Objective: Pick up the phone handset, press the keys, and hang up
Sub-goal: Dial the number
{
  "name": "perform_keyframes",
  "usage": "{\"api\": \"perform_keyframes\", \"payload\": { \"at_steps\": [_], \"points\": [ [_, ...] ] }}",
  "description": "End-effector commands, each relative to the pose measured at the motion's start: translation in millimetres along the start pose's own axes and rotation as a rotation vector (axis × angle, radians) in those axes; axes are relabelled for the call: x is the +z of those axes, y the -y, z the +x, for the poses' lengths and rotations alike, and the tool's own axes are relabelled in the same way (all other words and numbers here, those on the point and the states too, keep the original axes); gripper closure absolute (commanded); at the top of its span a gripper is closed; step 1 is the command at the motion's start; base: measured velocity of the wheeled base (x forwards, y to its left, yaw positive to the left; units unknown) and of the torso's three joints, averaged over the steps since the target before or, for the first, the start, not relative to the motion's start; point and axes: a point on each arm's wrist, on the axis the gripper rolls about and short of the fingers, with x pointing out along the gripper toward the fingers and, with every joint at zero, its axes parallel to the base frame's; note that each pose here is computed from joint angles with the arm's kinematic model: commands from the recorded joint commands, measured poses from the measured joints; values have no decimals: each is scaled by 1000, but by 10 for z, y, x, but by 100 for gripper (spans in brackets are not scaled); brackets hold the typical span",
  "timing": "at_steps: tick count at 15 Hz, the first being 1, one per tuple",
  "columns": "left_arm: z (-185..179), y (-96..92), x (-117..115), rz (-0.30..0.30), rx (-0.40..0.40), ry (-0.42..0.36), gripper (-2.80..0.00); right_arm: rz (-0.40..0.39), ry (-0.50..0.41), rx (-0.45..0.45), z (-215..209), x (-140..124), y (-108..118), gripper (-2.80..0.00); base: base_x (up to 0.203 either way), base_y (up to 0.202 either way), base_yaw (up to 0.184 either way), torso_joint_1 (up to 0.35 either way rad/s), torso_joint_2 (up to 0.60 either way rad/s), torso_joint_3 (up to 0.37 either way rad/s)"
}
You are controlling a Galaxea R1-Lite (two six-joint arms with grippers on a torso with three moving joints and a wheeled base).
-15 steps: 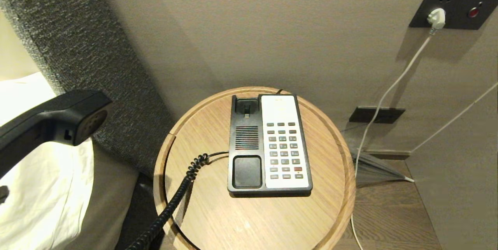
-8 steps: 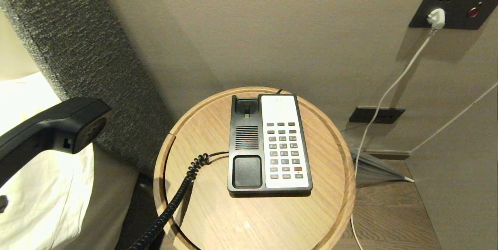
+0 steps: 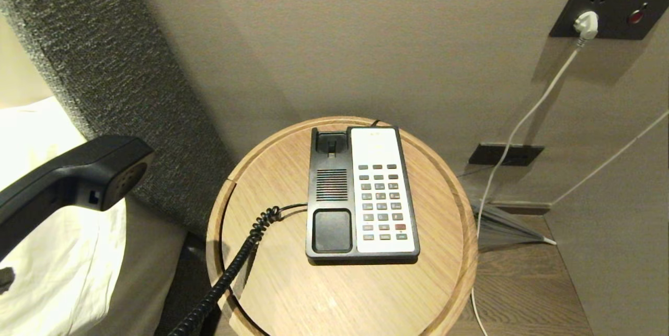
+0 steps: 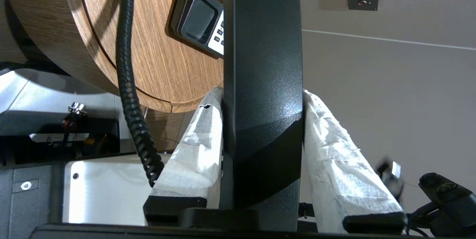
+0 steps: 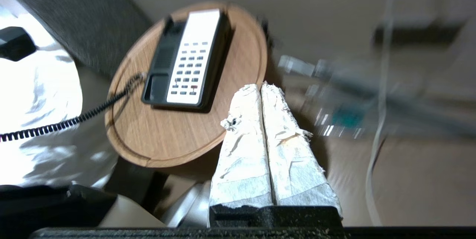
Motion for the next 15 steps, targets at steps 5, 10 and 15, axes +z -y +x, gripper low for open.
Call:
{"api": "perform_keyframes", "payload": {
  "at_steps": [5, 10, 15],
  "points": [
    [55, -40, -1, -13, 25, -15, 0, 152, -347, 76, 1415, 281, 302, 0, 0, 0, 0, 0, 0, 0],
    [51, -40, -3, -13, 22, -17, 0, 141, -470, 218, 1954, 106, -23, 0, 0, 0, 0, 0, 0, 0],
    [67, -56, -6, -14, 27, -24, 0, 87, -497, 190, 2462, -110, -288, 0, 0, 0, 0, 0, 0, 0]
  ]
}}
